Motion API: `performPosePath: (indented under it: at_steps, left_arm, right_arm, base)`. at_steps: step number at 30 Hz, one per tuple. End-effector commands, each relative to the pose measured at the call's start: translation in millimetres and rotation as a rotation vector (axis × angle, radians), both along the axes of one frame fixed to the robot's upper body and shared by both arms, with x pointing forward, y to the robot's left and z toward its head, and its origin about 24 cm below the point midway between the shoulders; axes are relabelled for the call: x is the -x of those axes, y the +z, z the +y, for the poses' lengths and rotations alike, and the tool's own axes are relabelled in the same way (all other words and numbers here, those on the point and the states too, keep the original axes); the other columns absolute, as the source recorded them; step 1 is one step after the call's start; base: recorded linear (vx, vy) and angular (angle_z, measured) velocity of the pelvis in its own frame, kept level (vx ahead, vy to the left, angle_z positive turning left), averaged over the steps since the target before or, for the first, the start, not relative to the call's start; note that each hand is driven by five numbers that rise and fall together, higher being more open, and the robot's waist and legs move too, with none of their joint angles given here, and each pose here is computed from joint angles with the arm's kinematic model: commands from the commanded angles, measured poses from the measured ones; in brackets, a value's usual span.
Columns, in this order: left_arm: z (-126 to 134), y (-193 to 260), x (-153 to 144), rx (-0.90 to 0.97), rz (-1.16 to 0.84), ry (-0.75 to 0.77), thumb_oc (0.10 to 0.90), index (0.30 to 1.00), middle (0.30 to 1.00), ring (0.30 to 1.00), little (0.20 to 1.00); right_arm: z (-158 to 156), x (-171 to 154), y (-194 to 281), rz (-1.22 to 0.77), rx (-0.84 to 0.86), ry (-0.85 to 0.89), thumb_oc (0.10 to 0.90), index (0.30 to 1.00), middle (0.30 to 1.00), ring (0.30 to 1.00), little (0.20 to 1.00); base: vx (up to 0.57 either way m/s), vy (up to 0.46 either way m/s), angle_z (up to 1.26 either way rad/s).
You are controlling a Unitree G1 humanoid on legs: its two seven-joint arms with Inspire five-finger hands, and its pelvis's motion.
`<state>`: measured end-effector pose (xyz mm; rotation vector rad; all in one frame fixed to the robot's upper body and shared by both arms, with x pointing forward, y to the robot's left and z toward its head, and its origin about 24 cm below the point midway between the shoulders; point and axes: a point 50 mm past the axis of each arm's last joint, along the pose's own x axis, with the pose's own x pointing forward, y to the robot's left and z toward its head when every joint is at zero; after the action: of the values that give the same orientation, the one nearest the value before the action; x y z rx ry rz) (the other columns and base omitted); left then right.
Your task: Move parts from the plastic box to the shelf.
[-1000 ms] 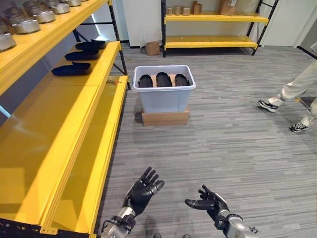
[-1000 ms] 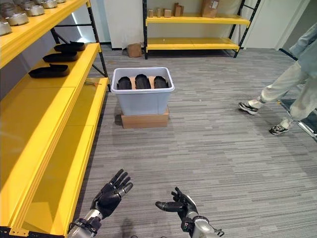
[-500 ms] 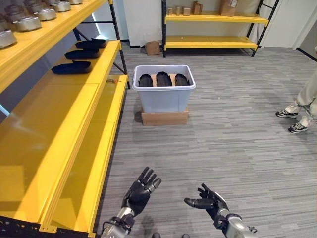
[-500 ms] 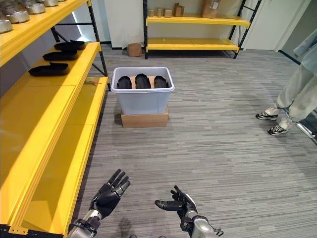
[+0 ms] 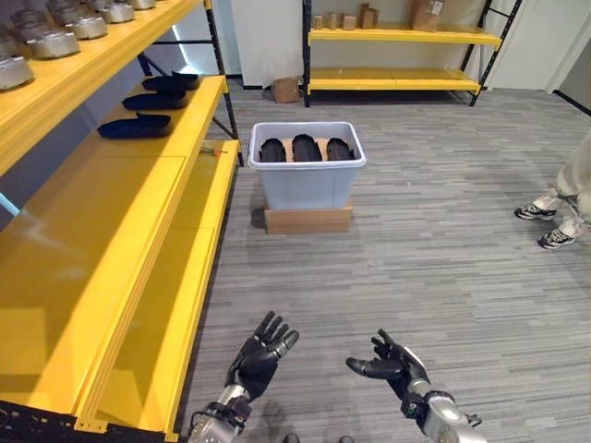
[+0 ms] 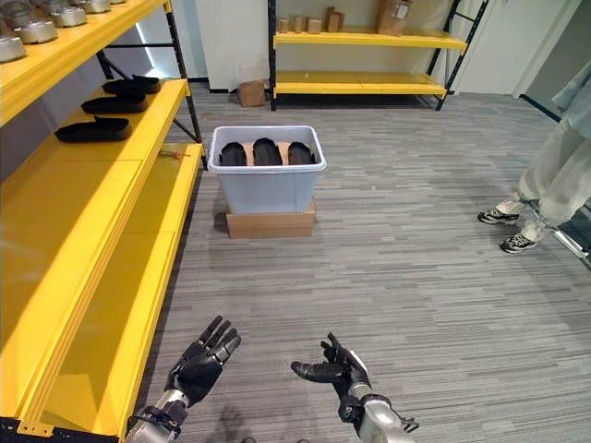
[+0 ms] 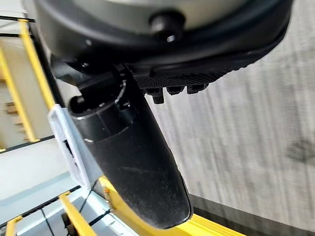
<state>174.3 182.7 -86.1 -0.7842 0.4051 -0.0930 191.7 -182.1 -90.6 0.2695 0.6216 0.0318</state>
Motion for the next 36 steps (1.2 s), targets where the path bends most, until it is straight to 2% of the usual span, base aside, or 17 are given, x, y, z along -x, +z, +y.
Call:
performPosePath:
  at_steps: [1, 8, 17, 22, 25, 27, 33, 36]
  left_arm:
    - [-3, 35, -44, -0.017, -0.238, 0.029, 0.900, 1.000, 1.000, 1.000, 1.000]
    - [-3, 48, -65, -0.034, -0.268, 0.009, 0.900, 1.000, 1.000, 1.000, 1.000]
    - [-4, 37, -43, -0.047, -0.254, -0.051, 0.900, 1.000, 1.000, 1.000, 1.000]
    - [-8, 35, -43, -0.029, -0.243, -0.064, 0.900, 1.000, 1.000, 1.000, 1.000]
    - [-7, 31, -38, 0.069, -0.208, 0.037, 0.900, 1.000, 1.000, 1.000, 1.000]
    - [-5, 29, -37, 0.064, -0.208, 0.073, 0.900, 1.000, 1.000, 1.000, 1.000]
    - [0, 32, -36, 0.069, -0.246, 0.119, 0.900, 1.000, 1.000, 1.000, 1.000]
    - [3, 32, -34, 0.065, -0.243, 0.119, 0.900, 1.000, 1.000, 1.000, 1.000]
  right_arm:
    - [-1, -39, 40, -0.247, 0.011, -0.007, 0.900, 1.000, 1.000, 1.000, 1.000]
    - [-3, -52, 53, -0.332, -0.030, -0.087, 0.900, 1.000, 1.000, 1.000, 1.000]
    - [-1, -45, 51, -0.336, -0.018, -0.046, 0.900, 1.000, 1.000, 1.000, 1.000]
    - [-11, -46, 48, -0.306, 0.020, -0.061, 0.900, 1.000, 1.000, 1.000, 1.000]
    - [-6, -42, 44, -0.274, 0.019, 0.010, 0.900, 1.000, 1.000, 1.000, 1.000]
    - [-5, -38, 40, -0.255, 0.008, 0.038, 0.900, 1.000, 1.000, 1.000, 1.000]
    - [-13, -22, 31, -0.223, 0.010, 0.049, 0.900, 1.000, 1.000, 1.000, 1.000]
    - [-8, -24, 32, -0.219, 0.014, 0.070, 0.900, 1.000, 1.000, 1.000, 1.000]
  base:
    - [0.03, 0.155, -0.02]
    - [-0.06, 0.094, 0.01]
    - [0.30, -0.133, -0.01]
    - [0.43, -0.211, 0.44]
    - [0.50, -0.290, 0.19]
    - [0.40, -0.286, -0.50]
    - [0.25, -0.154, -0.21]
    - [0.20, 0.035, 0.01]
